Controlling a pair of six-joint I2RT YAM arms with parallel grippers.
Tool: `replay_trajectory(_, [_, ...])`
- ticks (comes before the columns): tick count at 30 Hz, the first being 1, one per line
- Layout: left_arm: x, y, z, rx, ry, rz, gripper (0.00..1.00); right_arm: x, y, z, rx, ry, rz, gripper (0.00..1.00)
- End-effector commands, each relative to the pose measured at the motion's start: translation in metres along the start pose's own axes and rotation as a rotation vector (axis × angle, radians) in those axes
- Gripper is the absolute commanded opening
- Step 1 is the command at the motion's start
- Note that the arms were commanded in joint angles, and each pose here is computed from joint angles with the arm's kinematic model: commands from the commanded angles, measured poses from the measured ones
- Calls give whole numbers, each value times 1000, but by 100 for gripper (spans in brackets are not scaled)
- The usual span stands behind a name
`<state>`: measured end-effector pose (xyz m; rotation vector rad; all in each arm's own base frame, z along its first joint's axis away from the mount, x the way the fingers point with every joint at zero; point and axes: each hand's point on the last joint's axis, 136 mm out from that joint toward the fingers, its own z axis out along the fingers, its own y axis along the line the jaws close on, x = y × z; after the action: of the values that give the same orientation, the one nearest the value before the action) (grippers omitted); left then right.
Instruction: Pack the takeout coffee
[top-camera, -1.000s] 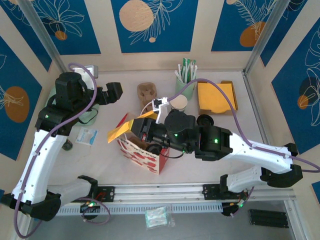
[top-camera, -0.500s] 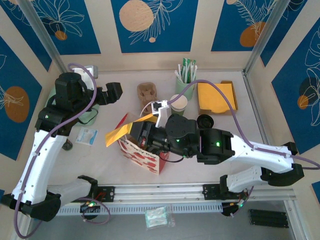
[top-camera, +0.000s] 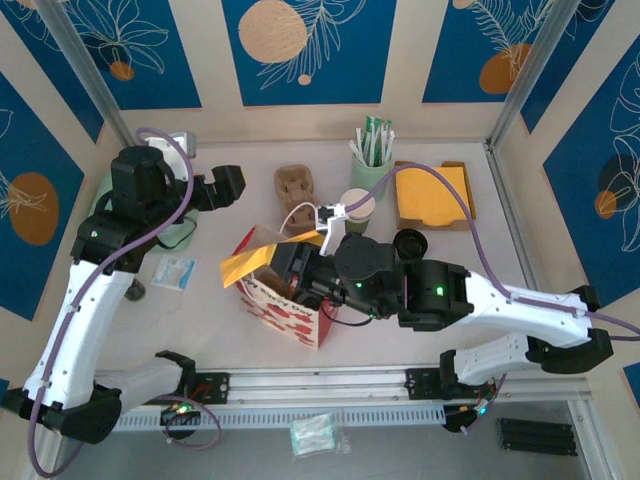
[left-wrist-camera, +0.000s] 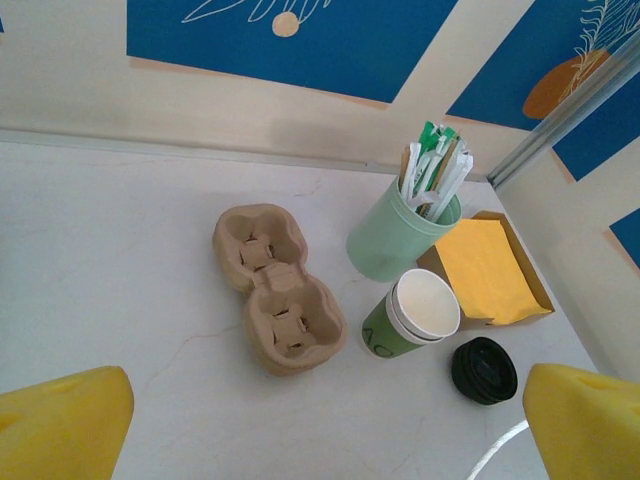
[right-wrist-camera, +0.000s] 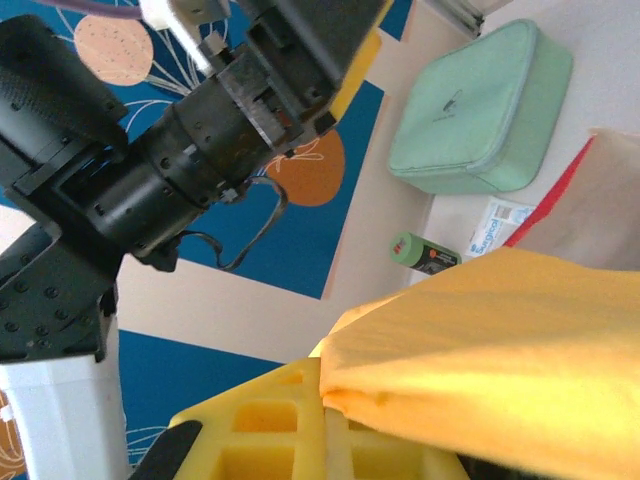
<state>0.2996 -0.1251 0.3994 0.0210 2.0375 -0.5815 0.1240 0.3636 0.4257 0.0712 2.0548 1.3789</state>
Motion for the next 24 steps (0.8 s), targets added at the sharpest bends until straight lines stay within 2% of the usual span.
replay_trajectory(1, [-5, -2, -5, 20, -26, -9, 99, -12, -12, -3, 29, -40, 57, 0])
replay_trajectory(24, [-5, -1, 2, 19, -14, -17, 99, -12, -61, 17, 136, -13, 150, 0])
